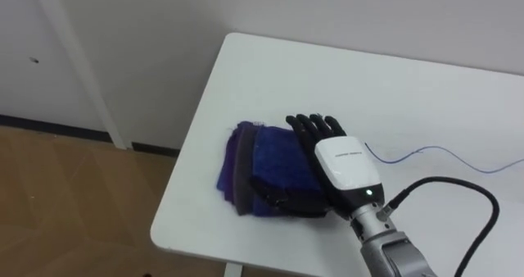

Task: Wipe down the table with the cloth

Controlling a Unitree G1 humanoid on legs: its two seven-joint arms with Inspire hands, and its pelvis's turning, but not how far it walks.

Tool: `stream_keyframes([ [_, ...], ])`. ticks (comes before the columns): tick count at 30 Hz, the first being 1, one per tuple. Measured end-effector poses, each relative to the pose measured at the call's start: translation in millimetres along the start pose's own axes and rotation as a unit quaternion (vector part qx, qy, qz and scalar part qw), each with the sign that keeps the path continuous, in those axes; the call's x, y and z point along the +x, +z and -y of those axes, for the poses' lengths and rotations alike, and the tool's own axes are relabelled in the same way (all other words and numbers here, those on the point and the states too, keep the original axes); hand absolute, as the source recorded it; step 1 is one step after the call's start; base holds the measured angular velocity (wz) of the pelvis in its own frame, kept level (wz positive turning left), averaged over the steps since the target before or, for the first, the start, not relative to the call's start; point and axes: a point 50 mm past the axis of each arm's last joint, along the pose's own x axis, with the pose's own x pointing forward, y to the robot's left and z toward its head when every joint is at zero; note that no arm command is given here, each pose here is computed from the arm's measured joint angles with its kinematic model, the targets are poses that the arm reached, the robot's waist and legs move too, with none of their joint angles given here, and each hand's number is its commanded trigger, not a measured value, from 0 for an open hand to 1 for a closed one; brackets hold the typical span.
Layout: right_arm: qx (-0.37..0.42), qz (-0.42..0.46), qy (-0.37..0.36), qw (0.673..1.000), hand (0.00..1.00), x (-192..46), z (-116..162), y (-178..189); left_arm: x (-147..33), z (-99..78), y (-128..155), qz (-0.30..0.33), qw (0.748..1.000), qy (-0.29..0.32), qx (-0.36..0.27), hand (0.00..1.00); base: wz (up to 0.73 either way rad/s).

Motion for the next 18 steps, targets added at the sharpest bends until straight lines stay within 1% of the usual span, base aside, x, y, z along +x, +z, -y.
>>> stream_keyframes([
  [13, 0.0, -0.013, 0.023, 1.0, 0.0, 0, -1, -6, -0.7, 0.6, -4, -0.005, 1.0, -0.014, 0.009, 0.0, 0.0],
  [15, 0.005, -0.02, 0.03, 0.999, 0.0, -1, -4, -8, -0.7, 0.7, -4, -0.004, 1.0, -0.015, 0.014, 0.0, 0.0],
  [18, 0.013, -0.04, 0.062, 0.997, 0.0, -7, -18, -15, -0.5, 0.9, -3, -0.001, 1.0, -0.016, 0.017, 0.0, 0.0],
])
